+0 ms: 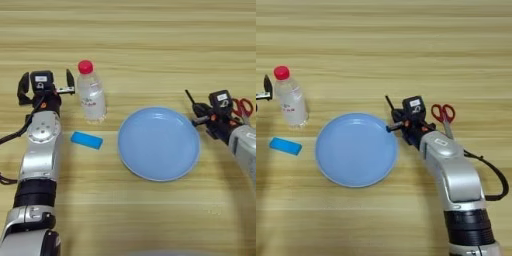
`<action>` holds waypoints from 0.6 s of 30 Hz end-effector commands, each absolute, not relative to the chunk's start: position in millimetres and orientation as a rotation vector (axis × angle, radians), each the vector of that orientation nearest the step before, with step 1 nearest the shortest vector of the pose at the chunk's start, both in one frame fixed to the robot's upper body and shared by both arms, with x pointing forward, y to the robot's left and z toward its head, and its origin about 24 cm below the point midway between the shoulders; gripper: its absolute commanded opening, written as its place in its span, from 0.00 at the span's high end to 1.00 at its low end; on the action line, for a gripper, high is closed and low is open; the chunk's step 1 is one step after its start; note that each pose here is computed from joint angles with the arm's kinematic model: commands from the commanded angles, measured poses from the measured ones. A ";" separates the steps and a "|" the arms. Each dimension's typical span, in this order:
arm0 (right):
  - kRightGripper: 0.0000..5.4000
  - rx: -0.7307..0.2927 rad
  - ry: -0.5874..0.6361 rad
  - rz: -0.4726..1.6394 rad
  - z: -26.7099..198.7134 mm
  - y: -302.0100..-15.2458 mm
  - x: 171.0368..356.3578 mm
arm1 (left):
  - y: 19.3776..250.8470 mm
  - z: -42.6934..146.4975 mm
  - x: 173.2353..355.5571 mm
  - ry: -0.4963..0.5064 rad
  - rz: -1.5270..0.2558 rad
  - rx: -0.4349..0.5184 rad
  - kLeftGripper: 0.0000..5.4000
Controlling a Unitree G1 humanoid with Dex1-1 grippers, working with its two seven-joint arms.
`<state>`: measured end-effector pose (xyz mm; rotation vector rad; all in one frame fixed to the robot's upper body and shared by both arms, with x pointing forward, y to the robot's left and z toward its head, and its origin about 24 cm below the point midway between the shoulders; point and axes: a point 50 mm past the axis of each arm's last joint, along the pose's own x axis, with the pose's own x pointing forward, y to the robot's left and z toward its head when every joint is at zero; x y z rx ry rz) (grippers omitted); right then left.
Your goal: Move the objects on the table
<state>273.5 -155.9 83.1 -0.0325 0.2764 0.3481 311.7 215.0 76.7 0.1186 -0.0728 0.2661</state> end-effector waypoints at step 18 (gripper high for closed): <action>0.94 -0.024 0.406 0.240 44.5 -186.7 278.6 | 213.9 76.2 310.8 -0.063 0.270 0.119 0.00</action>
